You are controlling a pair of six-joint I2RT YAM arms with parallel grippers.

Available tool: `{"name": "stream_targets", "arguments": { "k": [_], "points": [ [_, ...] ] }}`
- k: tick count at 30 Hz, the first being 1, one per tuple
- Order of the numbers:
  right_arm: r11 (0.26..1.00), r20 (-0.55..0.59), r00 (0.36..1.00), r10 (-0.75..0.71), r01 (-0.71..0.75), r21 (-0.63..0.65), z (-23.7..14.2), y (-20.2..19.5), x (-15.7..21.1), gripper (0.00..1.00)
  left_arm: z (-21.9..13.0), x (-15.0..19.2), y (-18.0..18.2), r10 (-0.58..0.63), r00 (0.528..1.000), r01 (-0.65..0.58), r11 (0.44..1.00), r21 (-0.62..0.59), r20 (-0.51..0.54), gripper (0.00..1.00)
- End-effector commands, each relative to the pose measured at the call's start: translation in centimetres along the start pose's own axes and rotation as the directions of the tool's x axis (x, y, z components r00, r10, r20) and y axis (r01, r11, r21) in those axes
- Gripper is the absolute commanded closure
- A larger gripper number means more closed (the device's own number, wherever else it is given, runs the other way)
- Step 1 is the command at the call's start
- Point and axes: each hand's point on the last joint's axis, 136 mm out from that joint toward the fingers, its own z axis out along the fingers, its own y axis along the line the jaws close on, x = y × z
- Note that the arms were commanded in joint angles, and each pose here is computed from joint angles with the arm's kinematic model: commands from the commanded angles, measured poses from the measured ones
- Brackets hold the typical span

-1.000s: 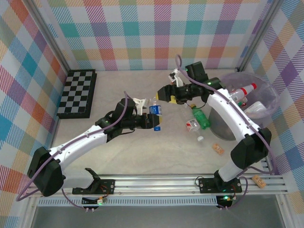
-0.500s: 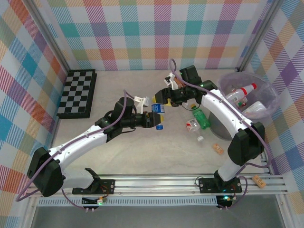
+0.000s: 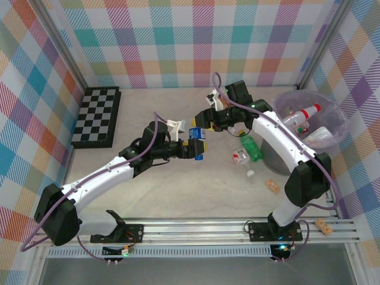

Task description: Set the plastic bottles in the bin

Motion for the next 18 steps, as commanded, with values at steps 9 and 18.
{"name": "stream_targets", "arguments": {
  "k": [9, 18],
  "points": [
    [0.984, 0.362, 0.925, -0.117, 0.058, 0.168, -14.9, 0.7, -6.9, 0.58, -0.4, -0.6, 0.0, 0.025, 0.999, -0.024, 1.0, -0.009, 0.033, 0.07],
    [0.899, 0.687, 0.699, -0.198, -0.149, 0.411, -31.8, -2.2, -8.2, 0.62, 0.6, 0.2, 1.3, -0.001, 1.0, 0.001, 0.999, -0.036, 0.006, 0.08]
  ]
}}
